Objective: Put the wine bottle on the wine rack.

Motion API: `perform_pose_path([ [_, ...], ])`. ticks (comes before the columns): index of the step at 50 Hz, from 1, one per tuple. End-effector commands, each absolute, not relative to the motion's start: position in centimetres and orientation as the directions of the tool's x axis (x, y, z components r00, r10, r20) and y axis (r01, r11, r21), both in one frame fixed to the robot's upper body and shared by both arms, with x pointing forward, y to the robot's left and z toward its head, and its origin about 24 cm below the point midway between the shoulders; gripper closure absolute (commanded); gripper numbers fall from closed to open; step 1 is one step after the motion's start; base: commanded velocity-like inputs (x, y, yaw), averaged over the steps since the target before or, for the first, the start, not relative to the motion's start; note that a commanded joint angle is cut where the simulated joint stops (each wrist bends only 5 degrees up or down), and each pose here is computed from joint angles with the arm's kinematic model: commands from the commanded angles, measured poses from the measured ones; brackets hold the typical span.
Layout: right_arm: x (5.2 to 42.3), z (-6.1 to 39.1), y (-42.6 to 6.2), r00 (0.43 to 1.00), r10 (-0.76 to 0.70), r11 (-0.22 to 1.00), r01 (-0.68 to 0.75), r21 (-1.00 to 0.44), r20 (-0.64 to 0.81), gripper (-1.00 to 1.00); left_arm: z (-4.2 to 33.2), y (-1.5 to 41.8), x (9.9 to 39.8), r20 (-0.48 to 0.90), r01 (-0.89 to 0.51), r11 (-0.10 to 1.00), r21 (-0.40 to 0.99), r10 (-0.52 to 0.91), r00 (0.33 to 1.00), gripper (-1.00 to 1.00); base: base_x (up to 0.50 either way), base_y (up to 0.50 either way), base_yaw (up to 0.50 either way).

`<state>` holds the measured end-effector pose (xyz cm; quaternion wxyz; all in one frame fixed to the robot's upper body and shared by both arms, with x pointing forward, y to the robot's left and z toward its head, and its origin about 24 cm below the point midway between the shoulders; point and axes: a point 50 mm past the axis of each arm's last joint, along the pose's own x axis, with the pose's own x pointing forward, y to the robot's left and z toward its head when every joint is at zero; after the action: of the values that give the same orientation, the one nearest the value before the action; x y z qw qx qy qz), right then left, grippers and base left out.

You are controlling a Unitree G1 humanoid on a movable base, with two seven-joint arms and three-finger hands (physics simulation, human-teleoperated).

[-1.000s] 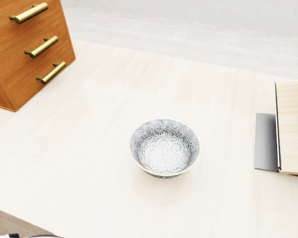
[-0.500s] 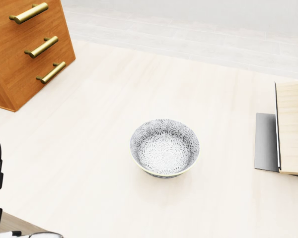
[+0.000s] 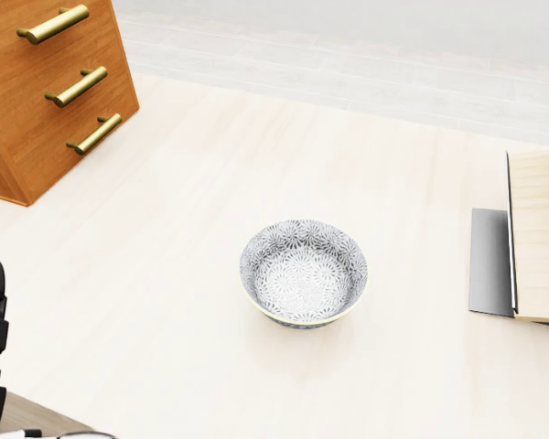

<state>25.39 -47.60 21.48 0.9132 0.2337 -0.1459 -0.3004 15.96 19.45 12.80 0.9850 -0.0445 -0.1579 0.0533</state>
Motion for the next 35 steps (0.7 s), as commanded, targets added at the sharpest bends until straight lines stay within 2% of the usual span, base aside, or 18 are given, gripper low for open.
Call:
perform_pose_path([
  [1, 25.3, 21.0, -47.7, 0.772, -0.627, 0.704, 0.508, 0.497, 0.098, -0.38, 13.6, 19.2, 15.5, 0.332, -0.092, 0.991, -0.1, 0.121, 0.936, -1.0, 0.0, 0.0, 0.0],
  [2, 25.2, 21.0, -47.8, 0.77, -0.631, 0.7, 0.511, 0.499, 0.097, -0.58, 13.3, 19.4, 15.7, 0.321, -0.092, 0.991, -0.102, 0.12, 0.939, -1.0, 0.0, 0.0, 0.0],
  [3, 25.1, 21.0, -47.8, 0.769, -0.632, 0.699, 0.512, 0.499, 0.097, -0.65, 13.0, 19.4, 15.8, 0.313, -0.091, 0.99, -0.103, 0.12, 0.942, -1.0, 0.0, 0.0, 0.0],
  [6, 25.0, 21.0, -47.9, 0.763, -0.639, 0.693, 0.52, 0.499, 0.093, -1.0, 12.5, 19.6, 16.1, 0.304, -0.091, 0.99, -0.105, 0.119, 0.945, -1.0, 0.0, 0.0, 0.0],
  [23, 24.8, 21.0, -48.2, 0.736, -0.673, 0.657, 0.551, 0.514, 0.073, -1.0, 11.9, 19.8, 16.4, 0.303, -0.089, 0.99, -0.106, 0.118, 0.946, -1.0, 0.0, 0.0, 0.0],
  [35, 24.2, 18.9, -48.4, 0.688, -0.726, 0.577, 0.623, 0.529, -0.018, -1.0, 12.2, 19.6, 16.1, 0.3, -0.089, 0.99, -0.11, 0.118, 0.947, -1.0, 0.0, 0.0, 0.0],
])
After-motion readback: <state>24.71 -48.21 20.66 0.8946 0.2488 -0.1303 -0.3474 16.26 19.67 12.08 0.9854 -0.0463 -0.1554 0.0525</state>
